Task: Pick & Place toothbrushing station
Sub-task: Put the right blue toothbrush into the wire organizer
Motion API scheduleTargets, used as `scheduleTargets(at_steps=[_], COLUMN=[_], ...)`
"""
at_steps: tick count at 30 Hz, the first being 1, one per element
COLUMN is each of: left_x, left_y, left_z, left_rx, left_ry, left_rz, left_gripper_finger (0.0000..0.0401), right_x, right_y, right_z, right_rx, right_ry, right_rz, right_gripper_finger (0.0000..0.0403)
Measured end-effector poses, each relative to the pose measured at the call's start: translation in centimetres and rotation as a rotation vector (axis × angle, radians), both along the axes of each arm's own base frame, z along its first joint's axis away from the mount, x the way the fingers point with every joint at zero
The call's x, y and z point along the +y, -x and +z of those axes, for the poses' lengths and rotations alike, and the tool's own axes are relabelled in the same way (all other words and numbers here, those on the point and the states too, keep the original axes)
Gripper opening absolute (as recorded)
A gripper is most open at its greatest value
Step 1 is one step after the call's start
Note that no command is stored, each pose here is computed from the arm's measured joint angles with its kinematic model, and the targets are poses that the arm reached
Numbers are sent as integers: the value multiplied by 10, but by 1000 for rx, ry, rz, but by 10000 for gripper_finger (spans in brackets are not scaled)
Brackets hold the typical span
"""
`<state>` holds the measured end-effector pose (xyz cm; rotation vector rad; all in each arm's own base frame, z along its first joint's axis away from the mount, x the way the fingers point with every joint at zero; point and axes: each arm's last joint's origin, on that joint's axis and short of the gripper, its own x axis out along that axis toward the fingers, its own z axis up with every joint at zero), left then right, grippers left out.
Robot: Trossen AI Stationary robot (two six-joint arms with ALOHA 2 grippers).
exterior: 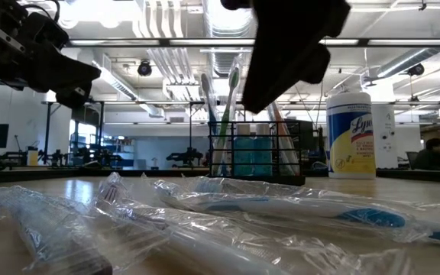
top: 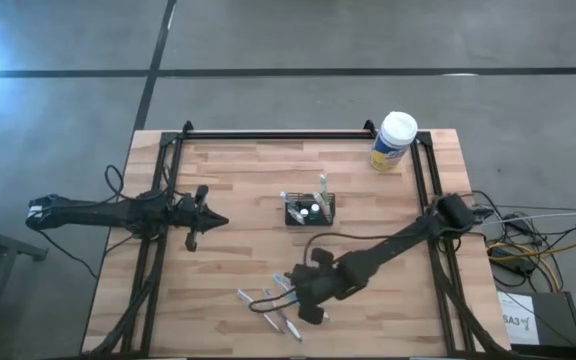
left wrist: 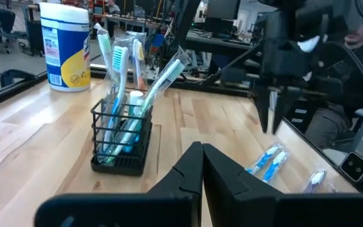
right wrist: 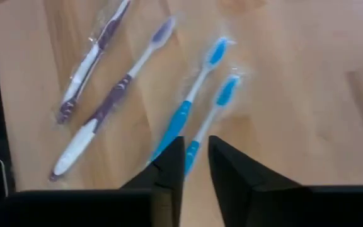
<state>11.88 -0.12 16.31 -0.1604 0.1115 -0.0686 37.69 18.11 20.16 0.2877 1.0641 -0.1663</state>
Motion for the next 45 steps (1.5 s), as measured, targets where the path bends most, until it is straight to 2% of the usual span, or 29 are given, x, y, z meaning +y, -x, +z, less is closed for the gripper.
scheduleTargets(at_steps=[8,12,19,29,37,41,45], left_x=[0,0,0,0,0,0,0], left_y=[0,0,0,0,0,0,0], left_z=[0,0,0,0,0,0,0], left_rx=[-1,1,1,1,1,1,1], left_ry=[2,16,18,18,19,19,20], left_rz=[0,1,1,1,1,1,1], left_gripper_finger=[8,8,8,8,7,7,7], right_x=[-8,-11,-11,-12,-15,-16,-16], right_y=[-19,-22,-23,-20,-17,-17,-17], right_z=[-25,-31,-38,-49,-59,-60,-60], right_rx=[101,128,144,154,148,153,149], right_ry=[-60,-102,-108,-97,-104,-105,-82], right_rz=[-41,-70,-69,-64,-76,-73,-30], right_gripper_finger=[143,157,161,140,107,74,21])
